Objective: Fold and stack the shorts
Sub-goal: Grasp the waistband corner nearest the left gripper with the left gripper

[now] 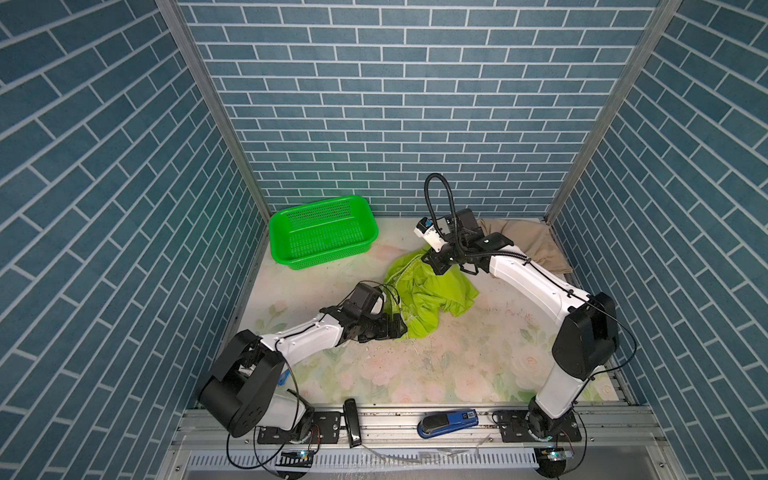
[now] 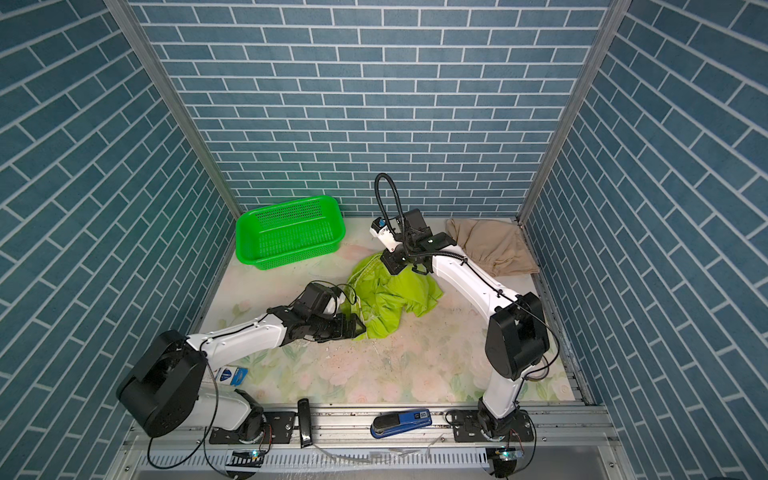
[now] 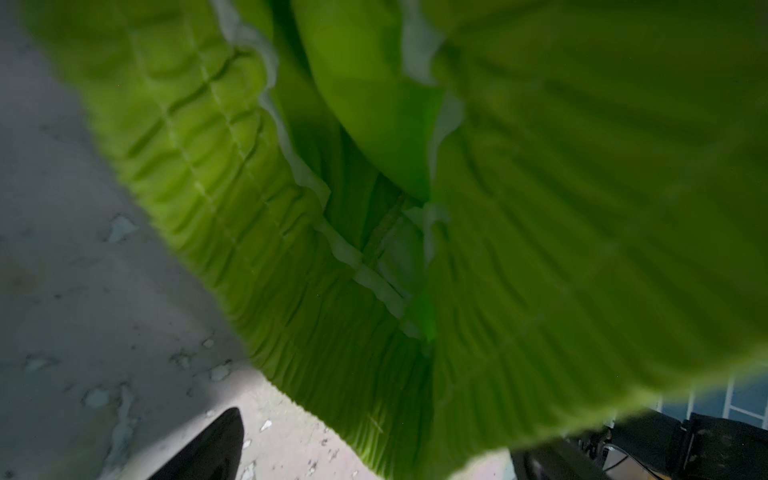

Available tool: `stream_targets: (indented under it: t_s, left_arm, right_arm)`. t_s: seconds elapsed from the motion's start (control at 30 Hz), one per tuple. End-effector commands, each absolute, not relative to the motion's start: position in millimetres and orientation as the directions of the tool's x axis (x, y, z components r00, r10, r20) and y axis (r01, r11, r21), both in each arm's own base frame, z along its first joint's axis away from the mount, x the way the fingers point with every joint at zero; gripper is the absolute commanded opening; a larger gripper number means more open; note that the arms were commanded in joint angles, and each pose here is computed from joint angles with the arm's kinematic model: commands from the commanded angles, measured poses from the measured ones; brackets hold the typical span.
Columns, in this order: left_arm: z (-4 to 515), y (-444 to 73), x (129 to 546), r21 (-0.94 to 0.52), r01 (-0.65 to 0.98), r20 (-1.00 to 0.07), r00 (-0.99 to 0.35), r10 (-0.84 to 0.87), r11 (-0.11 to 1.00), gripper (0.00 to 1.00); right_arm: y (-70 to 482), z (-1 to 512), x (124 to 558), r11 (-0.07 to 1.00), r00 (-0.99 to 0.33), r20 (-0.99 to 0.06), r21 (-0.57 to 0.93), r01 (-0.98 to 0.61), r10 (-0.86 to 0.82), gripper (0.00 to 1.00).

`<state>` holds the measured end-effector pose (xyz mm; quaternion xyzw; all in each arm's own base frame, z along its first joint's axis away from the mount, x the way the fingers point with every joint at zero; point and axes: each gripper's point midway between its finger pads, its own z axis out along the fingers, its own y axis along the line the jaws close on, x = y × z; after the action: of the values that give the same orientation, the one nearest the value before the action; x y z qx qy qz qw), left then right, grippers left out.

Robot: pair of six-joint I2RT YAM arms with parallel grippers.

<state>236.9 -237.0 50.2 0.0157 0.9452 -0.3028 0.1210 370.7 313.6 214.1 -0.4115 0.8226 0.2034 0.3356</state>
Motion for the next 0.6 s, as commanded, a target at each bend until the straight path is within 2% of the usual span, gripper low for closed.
stream_targets:
  t_s: [0.0,0.27,0.57]
  left_arm:
    - [36,-231,237,-0.551,0.056,-0.224,-0.971,-0.083,0.833,0.99]
    - [37,-228,234,-0.595,0.005,-0.224,-0.961,-0.160,0.804,0.96]
    - [47,-246,245,-0.678,0.043,-0.258,-0.949,-0.183,0.733,0.68]
  right_arm:
    - [315,245,367,0.576,-0.416,-0.782,0.089,-0.812,-0.465,0.00]
    - [308,245,369,0.588,-0.417,-0.788,0.088,-0.804,-0.453,0.00]
    - [308,246,372,0.591,-0.426,-0.796,0.108,-0.799,-0.430,0.00]
